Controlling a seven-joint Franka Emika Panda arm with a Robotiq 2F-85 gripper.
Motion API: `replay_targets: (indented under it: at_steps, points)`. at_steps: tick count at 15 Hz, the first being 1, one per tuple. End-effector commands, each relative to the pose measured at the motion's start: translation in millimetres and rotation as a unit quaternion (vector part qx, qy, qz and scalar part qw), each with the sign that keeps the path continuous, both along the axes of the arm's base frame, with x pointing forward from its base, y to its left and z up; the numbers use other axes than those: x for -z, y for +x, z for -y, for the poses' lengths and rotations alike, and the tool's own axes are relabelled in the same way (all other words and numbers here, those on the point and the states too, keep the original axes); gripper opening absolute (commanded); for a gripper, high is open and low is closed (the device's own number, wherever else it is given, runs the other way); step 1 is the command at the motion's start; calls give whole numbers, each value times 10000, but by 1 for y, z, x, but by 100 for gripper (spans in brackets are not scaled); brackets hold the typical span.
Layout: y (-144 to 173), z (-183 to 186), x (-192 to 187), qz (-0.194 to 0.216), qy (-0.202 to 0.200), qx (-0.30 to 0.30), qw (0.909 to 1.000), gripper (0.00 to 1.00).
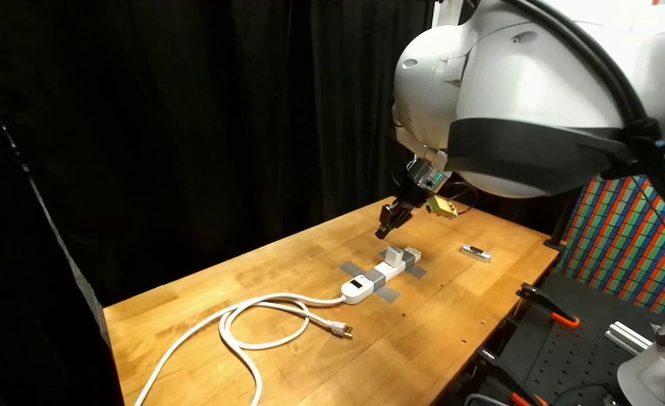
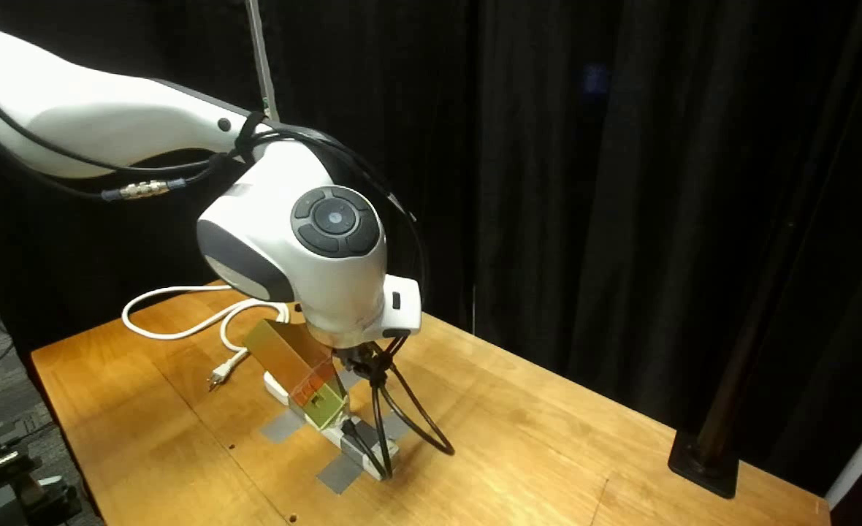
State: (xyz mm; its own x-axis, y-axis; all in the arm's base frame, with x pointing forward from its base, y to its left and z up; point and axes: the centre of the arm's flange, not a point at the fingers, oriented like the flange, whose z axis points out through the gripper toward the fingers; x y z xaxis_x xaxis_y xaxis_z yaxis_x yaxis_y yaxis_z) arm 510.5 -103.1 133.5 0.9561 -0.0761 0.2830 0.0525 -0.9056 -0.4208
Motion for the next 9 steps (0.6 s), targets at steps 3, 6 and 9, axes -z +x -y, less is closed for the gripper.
replay_targets:
  at_steps: [3,6,9]
  points:
    - [-12,-13,-16,-108,-658,-152,9977,10]
    - [-12,-15,-14,-325,-778,-79,9964,11]
    - [-11,-13,-9,-359,-866,-44,9956,10]
